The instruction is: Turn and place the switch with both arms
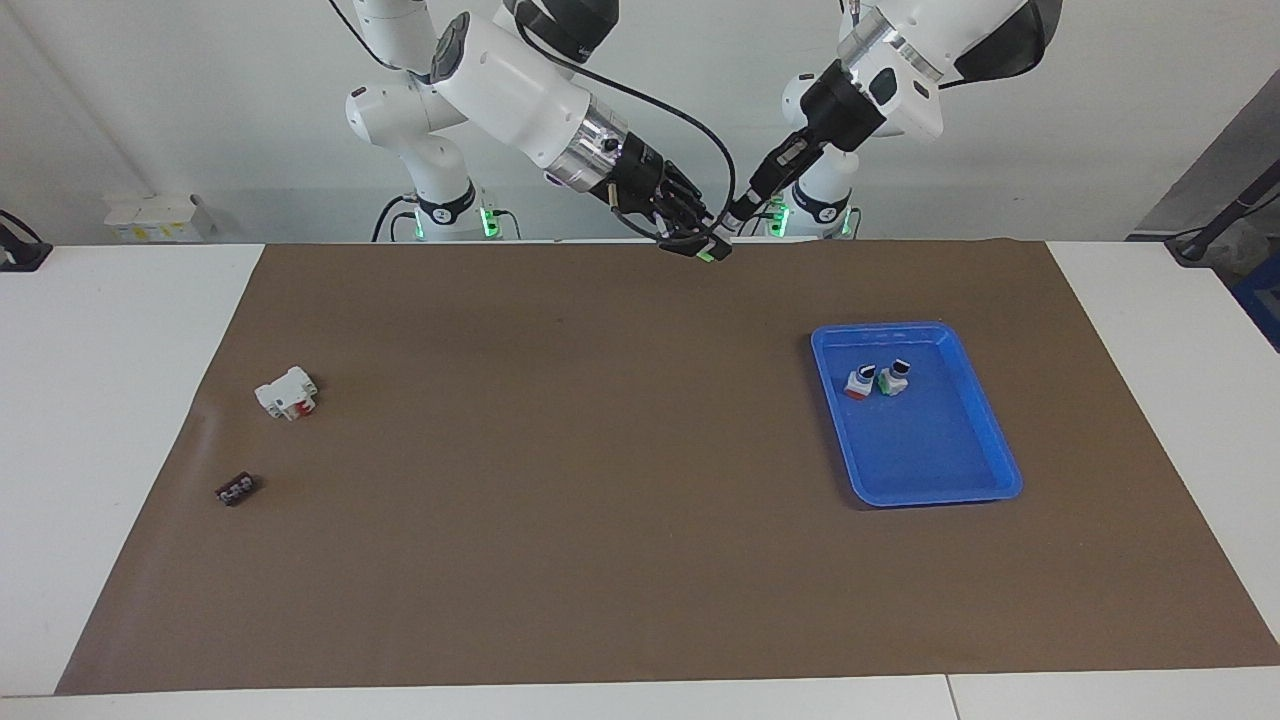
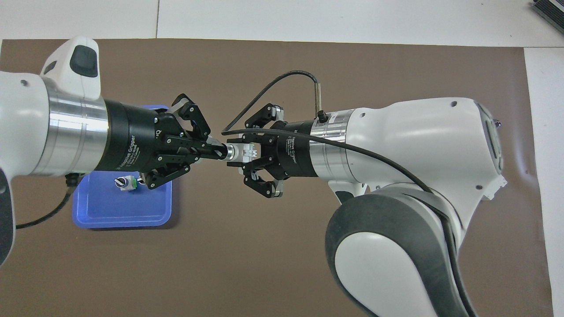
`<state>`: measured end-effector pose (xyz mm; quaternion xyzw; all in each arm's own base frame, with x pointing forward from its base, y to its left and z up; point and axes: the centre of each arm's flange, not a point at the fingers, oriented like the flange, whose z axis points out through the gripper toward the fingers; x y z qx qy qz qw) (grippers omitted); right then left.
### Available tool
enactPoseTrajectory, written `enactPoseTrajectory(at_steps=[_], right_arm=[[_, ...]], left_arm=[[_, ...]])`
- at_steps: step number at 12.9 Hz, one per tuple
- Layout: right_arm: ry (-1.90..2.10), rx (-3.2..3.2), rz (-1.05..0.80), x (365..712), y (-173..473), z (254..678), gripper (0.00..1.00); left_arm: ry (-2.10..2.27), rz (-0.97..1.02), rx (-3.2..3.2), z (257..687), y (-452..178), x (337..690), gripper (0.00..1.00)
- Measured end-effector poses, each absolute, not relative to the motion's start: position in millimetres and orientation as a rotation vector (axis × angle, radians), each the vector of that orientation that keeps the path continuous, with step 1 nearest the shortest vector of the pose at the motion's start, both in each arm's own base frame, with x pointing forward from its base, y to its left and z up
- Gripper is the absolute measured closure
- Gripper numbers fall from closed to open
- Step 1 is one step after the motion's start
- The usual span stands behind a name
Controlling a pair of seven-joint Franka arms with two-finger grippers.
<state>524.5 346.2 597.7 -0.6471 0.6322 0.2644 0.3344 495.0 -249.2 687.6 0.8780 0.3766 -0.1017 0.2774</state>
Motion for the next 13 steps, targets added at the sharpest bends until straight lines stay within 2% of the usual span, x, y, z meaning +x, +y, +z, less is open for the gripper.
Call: enactPoseTrajectory(at_steps=[13], right_arm=[[1.649, -1.693, 0.694, 523.5, 348.0, 596.5, 0.66]], left_arm=[[1.044, -0.295, 2.35, 686.1, -247.3, 495.0, 0.9]])
